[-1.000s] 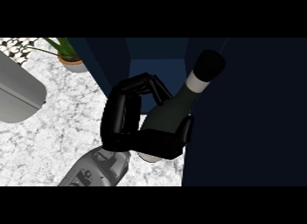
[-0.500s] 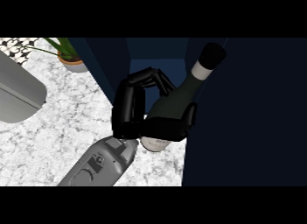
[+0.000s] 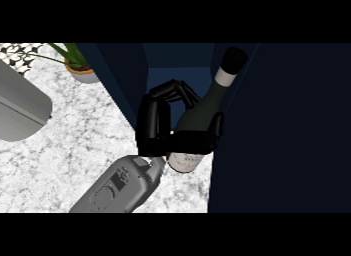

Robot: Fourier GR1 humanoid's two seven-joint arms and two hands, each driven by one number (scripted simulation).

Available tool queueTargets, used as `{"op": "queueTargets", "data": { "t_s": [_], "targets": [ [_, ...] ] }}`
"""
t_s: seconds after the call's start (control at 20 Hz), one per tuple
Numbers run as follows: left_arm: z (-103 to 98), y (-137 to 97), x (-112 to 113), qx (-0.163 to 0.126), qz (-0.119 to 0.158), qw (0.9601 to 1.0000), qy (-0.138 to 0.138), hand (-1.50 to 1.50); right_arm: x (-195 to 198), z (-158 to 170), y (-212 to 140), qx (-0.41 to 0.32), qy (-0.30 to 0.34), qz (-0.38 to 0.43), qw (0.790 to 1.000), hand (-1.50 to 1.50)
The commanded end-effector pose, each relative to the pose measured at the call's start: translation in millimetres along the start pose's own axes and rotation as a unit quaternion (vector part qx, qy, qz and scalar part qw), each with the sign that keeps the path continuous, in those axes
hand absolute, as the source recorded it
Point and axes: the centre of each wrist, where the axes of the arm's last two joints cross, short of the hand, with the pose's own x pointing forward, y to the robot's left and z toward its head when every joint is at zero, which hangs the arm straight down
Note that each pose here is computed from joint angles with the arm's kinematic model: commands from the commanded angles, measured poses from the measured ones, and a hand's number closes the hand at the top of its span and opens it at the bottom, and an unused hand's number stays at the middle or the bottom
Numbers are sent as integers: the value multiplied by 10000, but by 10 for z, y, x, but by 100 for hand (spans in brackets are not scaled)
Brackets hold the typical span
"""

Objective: Pick up the wine, place it into the cabinet and close the cabinet

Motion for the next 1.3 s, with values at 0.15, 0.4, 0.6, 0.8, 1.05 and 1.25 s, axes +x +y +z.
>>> {"op": "queueTargets", "data": {
  "t_s": [0.15, 0.4, 0.6, 0.8, 1.05, 1.25],
  "targets": [
    [96, 138, -327, 24, -317, 9995, 91, 150, 253, 123, 79, 137, -344, -138, 9992, -150],
    [113, 179, -611, 68, -881, 9961, -68, 150, 222, 68, 9, 172, -247, -144, 9994, -150],
    [120, 363, -601, 145, -895, 9959, -83, 150, 166, 251, -50, -28, -290, -140, 9995, -150],
    [-216, 418, -520, 224, -830, 9962, -115, 150, 190, 173, -66, 57, -315, -185, 9993, -150],
    [-178, 345, -729, 432, -759, 9961, -147, 150, 158, 82, -26, 73, -360, -206, 9991, -150],
    [-394, 508, -611, 408, -796, 9960, -22, 150, 273, 137, 22, 127, -290, -172, 9994, -150]
  ]
}}
